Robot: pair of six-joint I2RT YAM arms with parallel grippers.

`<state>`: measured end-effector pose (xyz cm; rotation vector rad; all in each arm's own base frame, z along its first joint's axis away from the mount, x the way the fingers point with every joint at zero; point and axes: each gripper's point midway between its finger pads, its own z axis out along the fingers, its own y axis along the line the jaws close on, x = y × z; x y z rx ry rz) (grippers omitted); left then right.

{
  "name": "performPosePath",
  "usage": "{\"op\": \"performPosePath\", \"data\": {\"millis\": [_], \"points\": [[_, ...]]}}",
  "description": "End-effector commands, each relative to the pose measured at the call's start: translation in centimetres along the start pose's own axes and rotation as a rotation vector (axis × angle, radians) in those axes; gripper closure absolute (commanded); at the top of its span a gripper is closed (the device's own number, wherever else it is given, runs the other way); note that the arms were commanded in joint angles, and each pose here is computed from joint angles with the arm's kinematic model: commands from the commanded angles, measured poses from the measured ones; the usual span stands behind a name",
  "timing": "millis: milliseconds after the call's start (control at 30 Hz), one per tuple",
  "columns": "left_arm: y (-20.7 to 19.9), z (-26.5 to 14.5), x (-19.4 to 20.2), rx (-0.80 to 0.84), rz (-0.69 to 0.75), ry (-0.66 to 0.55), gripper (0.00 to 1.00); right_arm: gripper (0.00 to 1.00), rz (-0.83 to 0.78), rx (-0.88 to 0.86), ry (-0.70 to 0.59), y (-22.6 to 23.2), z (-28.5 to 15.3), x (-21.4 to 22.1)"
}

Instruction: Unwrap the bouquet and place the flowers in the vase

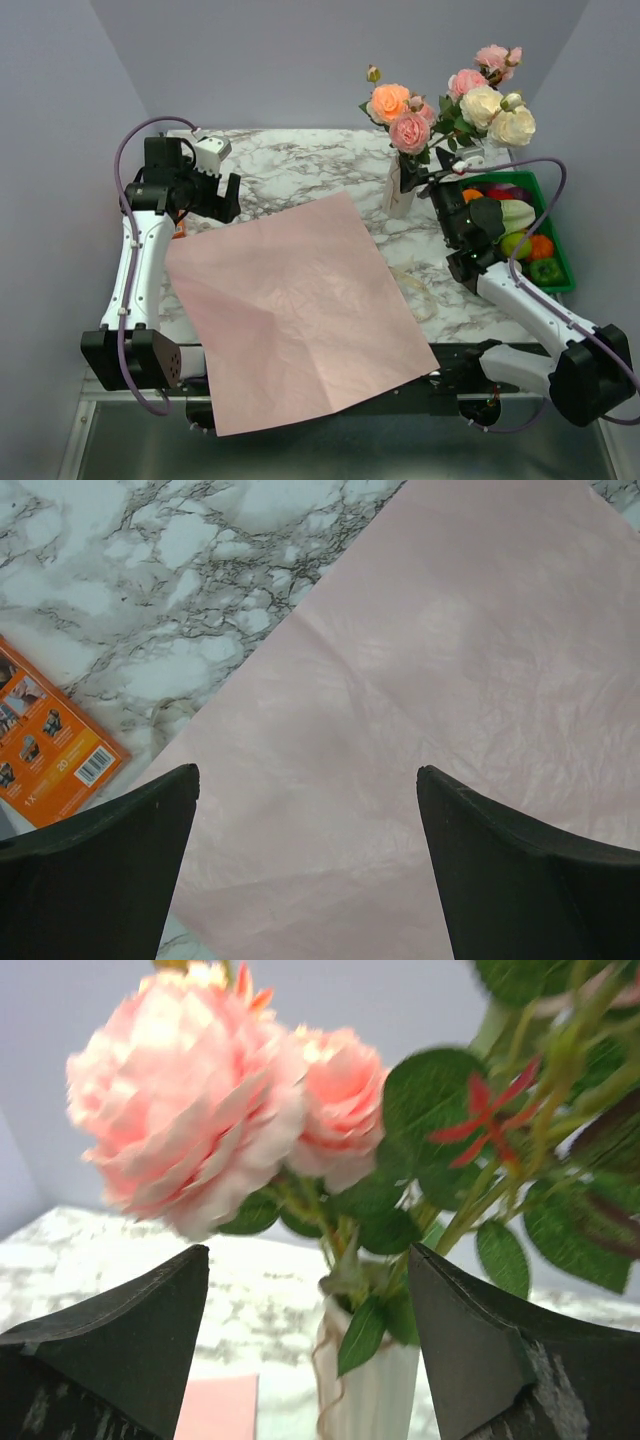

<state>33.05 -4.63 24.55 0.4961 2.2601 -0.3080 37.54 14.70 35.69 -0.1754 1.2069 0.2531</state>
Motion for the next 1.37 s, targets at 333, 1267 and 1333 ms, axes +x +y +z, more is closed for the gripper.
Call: {"op": "performPosePath", "data": {"millis": [333,1267,1333], "points": [[-0.5,-1.4,-1.2,-0.021,-0.036,-0.073,0.01,0.0,0.135,0.109,0.593,3.5,-8.1,6.6],[-0.7,-0.4,0.6,-0.02,-0.029,-0.097,0.01,0.0,0.107,0.118,0.705,6.3,-14.8,6.7],[-0.8,-0.2,0.8,-0.018,-0.032,-0.099,0.01,0.0,0.102,0.111,0.71,6.3,-15.0,6.9]]}}
